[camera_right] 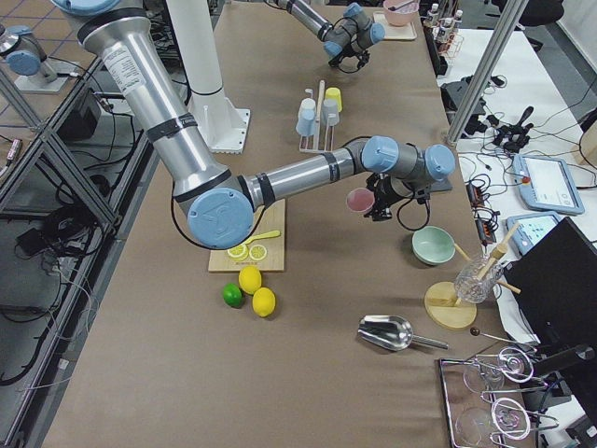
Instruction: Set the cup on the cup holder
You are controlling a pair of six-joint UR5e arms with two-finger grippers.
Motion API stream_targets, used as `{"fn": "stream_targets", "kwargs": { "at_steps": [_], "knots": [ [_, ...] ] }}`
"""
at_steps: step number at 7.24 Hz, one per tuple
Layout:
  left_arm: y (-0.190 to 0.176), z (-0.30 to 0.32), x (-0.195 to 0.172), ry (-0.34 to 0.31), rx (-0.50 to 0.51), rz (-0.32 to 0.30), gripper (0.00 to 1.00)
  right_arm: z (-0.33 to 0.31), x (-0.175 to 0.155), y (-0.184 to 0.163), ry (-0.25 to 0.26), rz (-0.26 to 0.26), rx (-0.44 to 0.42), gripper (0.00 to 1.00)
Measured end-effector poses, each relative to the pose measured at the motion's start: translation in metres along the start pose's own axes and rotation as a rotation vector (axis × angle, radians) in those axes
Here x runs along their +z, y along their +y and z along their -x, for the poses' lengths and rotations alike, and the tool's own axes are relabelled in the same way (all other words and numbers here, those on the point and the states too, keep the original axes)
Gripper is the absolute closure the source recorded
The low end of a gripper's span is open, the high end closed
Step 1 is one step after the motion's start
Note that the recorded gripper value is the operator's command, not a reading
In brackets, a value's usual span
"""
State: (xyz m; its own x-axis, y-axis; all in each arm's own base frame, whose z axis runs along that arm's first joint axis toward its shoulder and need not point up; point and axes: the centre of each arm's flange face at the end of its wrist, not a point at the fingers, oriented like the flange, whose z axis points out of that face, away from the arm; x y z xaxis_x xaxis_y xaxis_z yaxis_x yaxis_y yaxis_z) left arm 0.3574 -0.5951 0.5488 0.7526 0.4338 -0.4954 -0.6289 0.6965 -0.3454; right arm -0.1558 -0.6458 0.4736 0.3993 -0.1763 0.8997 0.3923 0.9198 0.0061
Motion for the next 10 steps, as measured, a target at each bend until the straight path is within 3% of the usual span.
{"fn": "stream_targets", "kwargs": {
  "at_steps": [3,6,8,10],
  "knots": [
    [0.017,0.03,-0.035,0.047,-0.044,-0.037,0.7,0.004,-0.003,0.006,-0.091,-0.035,-0.099,0.69],
    [0.038,0.061,-0.091,0.099,-0.092,-0.128,0.7,0.013,-0.007,0.011,-0.126,-0.058,-0.153,0.69],
    [0.046,0.082,-0.12,0.131,-0.147,-0.229,0.7,0.013,-0.003,0.01,-0.152,-0.073,-0.18,0.69],
    [0.049,0.101,-0.151,0.147,-0.215,-0.381,0.7,0.018,0.008,0.008,-0.209,-0.09,-0.224,0.69]
  ]
}}
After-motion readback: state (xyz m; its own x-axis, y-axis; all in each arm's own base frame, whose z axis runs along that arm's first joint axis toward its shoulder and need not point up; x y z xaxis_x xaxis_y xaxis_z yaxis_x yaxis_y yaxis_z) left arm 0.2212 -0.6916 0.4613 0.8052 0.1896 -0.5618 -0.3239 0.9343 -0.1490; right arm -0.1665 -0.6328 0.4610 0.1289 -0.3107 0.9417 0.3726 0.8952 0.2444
